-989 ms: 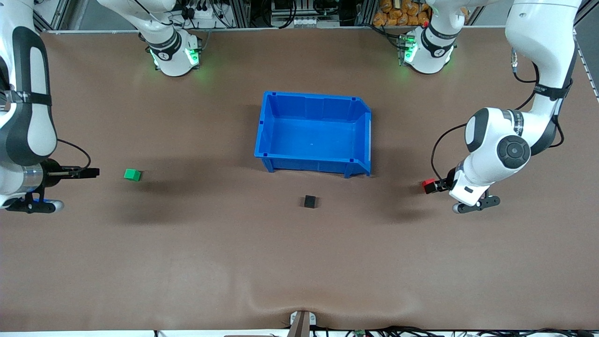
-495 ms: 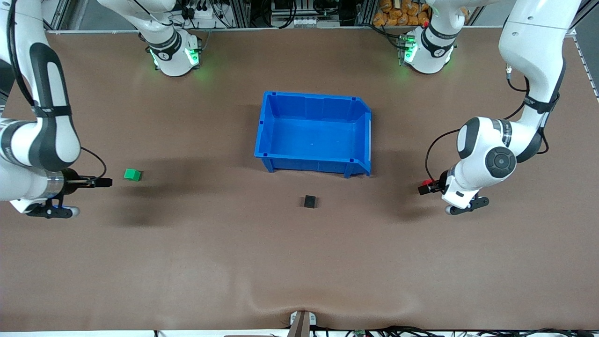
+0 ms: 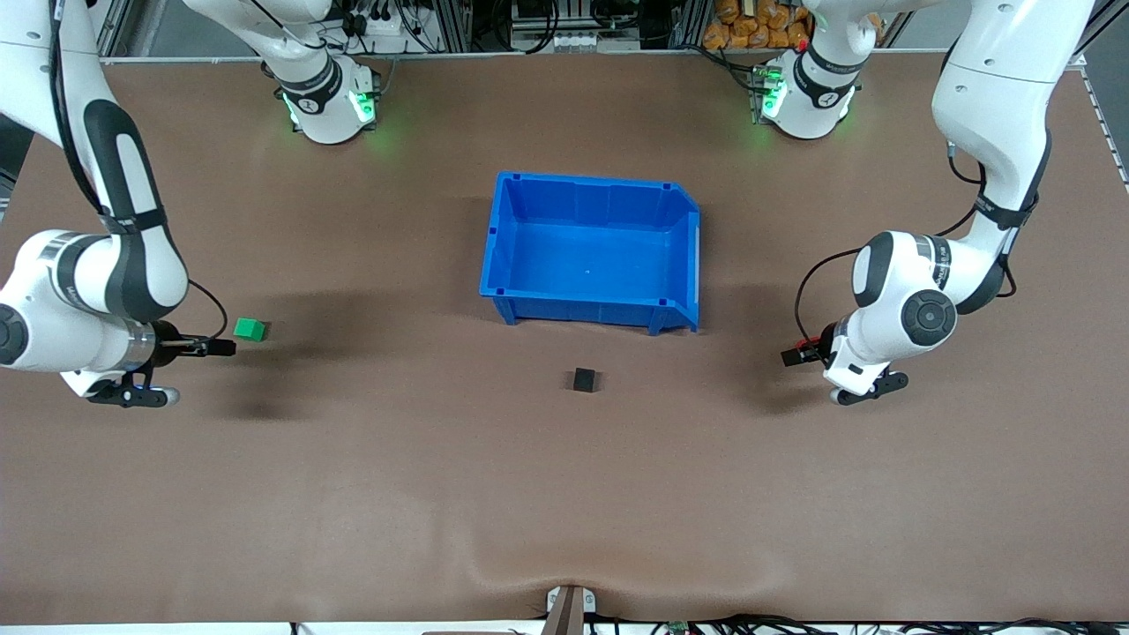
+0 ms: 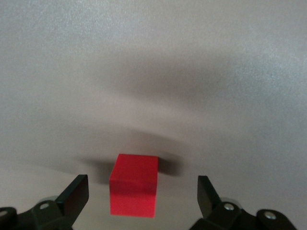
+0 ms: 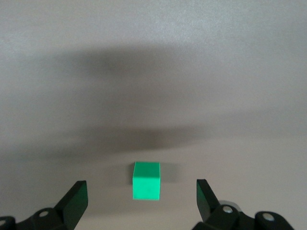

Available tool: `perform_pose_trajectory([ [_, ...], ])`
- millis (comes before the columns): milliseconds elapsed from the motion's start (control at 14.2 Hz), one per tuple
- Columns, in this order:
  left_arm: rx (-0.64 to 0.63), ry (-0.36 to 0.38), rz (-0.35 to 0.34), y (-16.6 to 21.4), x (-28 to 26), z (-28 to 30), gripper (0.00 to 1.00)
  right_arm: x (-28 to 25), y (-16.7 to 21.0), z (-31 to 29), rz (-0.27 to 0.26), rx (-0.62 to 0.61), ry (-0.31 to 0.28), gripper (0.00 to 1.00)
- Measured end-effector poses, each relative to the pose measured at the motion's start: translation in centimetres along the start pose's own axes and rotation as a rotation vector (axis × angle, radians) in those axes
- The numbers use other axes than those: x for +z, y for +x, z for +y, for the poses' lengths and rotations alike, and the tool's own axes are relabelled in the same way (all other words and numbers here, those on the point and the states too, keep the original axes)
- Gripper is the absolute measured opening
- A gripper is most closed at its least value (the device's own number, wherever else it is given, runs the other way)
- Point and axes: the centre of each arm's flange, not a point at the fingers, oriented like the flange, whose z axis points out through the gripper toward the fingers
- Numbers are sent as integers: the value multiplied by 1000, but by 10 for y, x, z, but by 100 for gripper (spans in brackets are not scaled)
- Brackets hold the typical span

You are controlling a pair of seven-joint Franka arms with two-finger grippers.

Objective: Attach green and red cubes to black cube
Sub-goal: 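Close the left gripper on the red cube while the right gripper closes on the green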

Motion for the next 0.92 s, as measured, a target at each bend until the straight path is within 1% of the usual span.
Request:
perform_pose_trajectory([
  [141, -2, -5, 10, 2, 1, -1, 100, 16, -1, 0, 18, 0, -3, 100],
  [283, -4, -6, 14, 3, 1, -1, 100, 28, -3, 0, 24, 1, -4, 100],
  [353, -4, -6, 14, 3, 1, -2, 93, 31, -4, 0, 28, 1, -5, 100],
  [424, -4, -6, 14, 3, 1, -2, 93, 35, -6, 0, 29, 2, -5, 100],
  [495, -5, -6, 14, 3, 1, -2, 89, 39, -7, 0, 30, 2, -5, 100],
  [565, -5, -6, 14, 3, 1, -2, 77, 43, -9, 0, 31, 2, -5, 100],
  [636, -5, -6, 14, 3, 1, -2, 74, 48, -11, 0, 31, 3, -6, 100],
  [707, -5, -6, 14, 3, 1, -2, 73, 53, -13, 0, 33, 3, -6, 100],
  [777, -5, -6, 14, 3, 1, -2, 67, 59, -16, 0, 35, 3, -6, 100],
  [848, -5, -6, 14, 3, 1, -2, 57, 64, -18, 0, 33, 4, -6, 100],
  [919, -5, -6, 14, 3, 1, -2, 44, 69, -20, -1, 33, 4, -7, 100],
])
